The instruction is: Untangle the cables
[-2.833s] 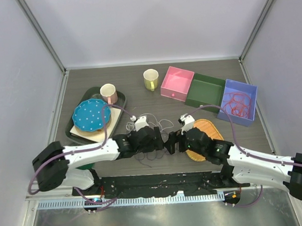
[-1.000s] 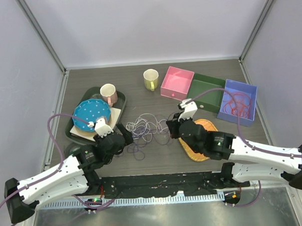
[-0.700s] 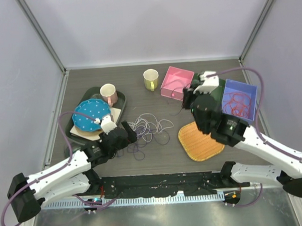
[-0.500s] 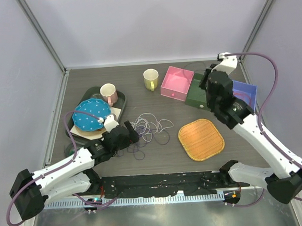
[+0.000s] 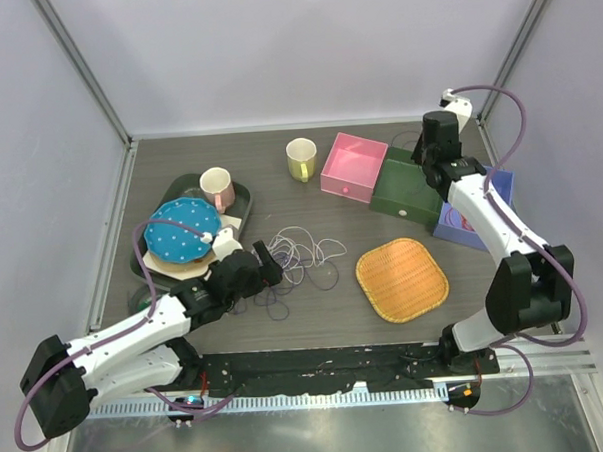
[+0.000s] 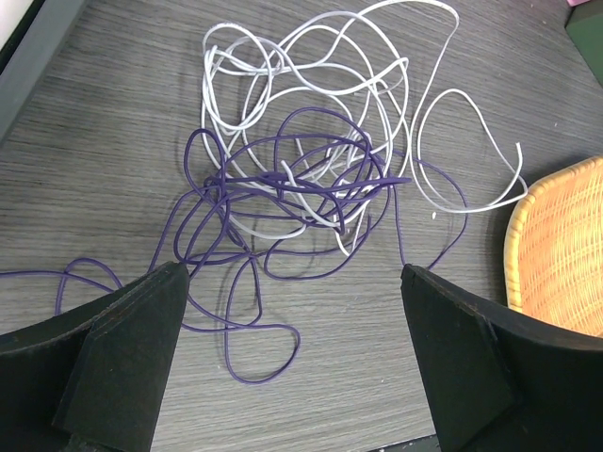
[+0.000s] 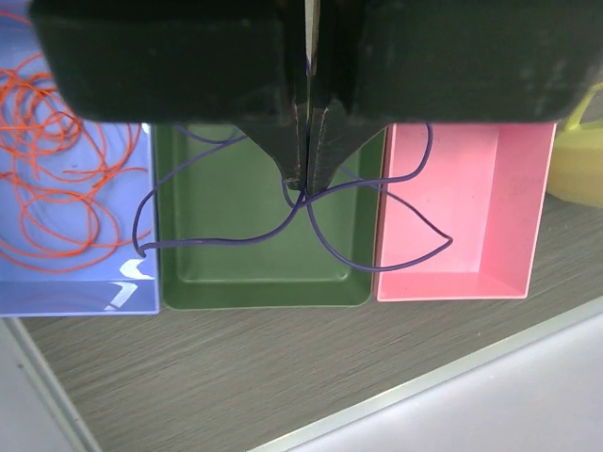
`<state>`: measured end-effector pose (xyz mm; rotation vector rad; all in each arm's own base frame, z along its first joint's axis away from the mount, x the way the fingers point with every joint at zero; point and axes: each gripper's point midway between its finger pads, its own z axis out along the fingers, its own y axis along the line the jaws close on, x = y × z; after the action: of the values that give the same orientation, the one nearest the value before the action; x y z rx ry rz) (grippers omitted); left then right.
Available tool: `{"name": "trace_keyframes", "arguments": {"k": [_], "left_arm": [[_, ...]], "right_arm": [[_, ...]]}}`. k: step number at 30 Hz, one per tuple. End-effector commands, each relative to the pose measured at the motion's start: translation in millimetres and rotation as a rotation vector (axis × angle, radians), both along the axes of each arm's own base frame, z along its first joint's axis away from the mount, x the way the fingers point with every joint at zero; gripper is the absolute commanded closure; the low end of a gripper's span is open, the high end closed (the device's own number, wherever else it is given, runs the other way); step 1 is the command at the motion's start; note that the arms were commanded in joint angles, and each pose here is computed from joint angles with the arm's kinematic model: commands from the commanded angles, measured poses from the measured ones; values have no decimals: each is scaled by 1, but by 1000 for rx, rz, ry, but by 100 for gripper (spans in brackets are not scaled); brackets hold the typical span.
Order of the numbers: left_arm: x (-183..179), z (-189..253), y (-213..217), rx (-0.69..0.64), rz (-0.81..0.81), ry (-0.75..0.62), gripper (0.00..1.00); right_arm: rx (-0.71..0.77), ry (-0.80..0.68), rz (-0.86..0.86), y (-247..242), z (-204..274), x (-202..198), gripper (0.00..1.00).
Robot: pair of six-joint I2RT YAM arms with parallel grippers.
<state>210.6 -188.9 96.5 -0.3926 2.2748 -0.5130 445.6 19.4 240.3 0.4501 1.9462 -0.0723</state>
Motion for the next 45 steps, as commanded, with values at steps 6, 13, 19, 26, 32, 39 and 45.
{"name": "trace_keyframes", "arguments": {"k": [6, 13, 19, 26, 32, 39, 45], "left_arm": [[8, 7, -5, -10, -7, -31, 0], [9, 7, -4, -5, -5, -32, 0], [10, 6, -4, -2, -5, -30, 0], [11, 7, -10, -25, -39, -32, 0], [13, 10, -12, -52, -43, -42, 0], [18, 7, -6, -46, -16, -23, 0], [23, 11, 11, 7, 33, -4, 0]], "right_arm": [[108, 45, 47, 6, -57, 35, 99], [134, 181, 26, 9, -113, 39, 88], [146, 166, 48, 13, -97, 39, 37], [93, 34, 262, 54, -30, 5, 23], [-17, -13, 837, 182, -28, -78, 23], [39, 89, 1145, 254, -94, -177, 24], [-15, 89, 1246, 278, -121, -217, 25]]}}
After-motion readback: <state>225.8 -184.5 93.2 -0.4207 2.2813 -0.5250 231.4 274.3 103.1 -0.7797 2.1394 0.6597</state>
